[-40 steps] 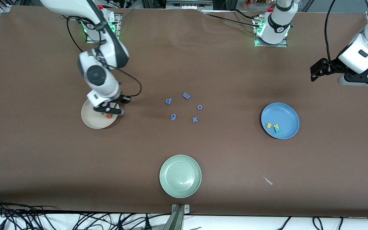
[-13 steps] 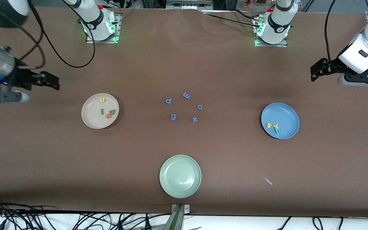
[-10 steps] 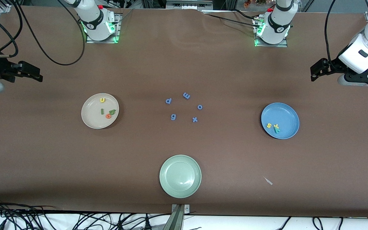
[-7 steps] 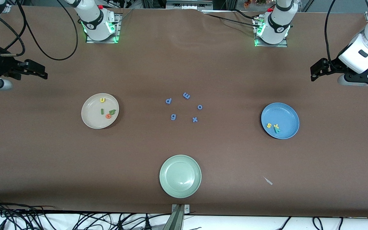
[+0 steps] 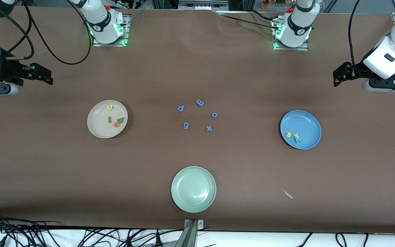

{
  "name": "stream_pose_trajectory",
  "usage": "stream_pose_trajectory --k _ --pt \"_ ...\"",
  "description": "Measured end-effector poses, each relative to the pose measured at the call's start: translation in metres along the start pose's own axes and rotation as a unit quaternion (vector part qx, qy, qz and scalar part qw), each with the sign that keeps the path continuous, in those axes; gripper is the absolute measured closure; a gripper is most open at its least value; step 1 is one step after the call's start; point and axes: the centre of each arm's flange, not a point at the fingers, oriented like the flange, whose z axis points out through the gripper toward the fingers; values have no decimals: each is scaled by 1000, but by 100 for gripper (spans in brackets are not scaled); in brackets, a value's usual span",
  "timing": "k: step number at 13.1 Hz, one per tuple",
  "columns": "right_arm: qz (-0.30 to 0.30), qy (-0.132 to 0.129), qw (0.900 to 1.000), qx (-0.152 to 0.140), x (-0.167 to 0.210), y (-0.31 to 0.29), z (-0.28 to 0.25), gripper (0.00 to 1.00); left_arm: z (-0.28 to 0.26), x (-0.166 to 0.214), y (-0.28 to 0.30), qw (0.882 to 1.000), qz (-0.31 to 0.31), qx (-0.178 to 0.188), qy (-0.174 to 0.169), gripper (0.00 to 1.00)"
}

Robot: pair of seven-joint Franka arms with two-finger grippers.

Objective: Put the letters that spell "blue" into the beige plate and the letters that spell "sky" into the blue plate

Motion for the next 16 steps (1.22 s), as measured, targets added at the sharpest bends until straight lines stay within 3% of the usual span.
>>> stream_pose_trajectory --k 16 --pt "9 15 1000 -11 -4 12 -22 0 0 0 -1 1000 -1 0 -1 0"
